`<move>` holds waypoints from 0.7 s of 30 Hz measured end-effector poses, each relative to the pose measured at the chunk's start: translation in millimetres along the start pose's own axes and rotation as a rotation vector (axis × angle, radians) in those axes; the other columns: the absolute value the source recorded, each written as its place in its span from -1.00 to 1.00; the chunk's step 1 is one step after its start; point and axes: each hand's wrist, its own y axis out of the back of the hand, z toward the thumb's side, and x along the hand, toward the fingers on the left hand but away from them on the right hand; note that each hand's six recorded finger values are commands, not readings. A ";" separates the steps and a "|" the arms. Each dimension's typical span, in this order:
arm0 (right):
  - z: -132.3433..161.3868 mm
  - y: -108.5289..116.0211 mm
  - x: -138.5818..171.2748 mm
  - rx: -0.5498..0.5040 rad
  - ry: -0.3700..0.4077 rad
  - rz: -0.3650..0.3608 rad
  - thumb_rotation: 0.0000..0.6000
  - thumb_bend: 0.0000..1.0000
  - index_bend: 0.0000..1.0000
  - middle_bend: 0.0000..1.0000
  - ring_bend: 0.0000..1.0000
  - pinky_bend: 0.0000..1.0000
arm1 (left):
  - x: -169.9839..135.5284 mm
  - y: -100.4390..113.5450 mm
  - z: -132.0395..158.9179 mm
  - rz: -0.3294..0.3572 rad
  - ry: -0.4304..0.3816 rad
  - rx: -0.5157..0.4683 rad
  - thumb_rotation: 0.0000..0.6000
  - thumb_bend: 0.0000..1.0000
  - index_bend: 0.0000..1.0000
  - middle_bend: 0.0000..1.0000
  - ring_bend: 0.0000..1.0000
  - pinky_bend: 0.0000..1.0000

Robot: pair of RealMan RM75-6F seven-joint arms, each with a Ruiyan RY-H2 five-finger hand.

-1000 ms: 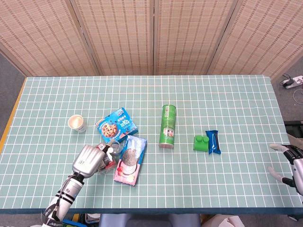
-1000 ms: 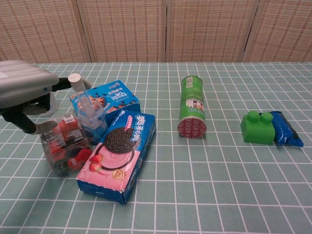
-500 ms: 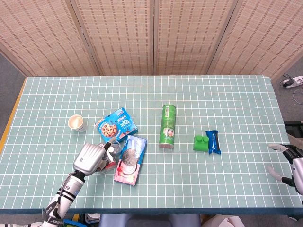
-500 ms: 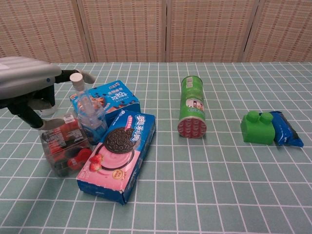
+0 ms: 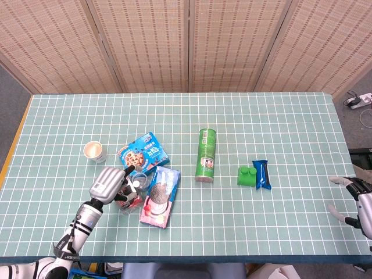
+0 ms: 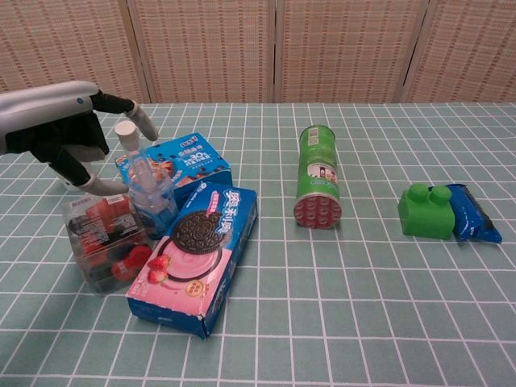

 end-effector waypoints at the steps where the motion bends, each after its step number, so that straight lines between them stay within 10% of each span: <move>1: -0.1 0.1 0.0 -0.001 0.000 0.000 1.00 -0.67 -0.41 -0.29 -0.42 -0.25 | 1.4 -0.3 -0.9 0.003 0.004 -0.008 1.00 -0.56 -0.21 1.00 1.00 1.00; 21: -2.2 0.4 -1.6 -0.005 -0.005 0.005 1.00 -0.67 -0.41 -0.29 -0.42 -0.25 | 22.3 -14.2 0.8 -0.009 -0.006 -0.304 1.00 -0.56 0.11 1.00 1.00 1.00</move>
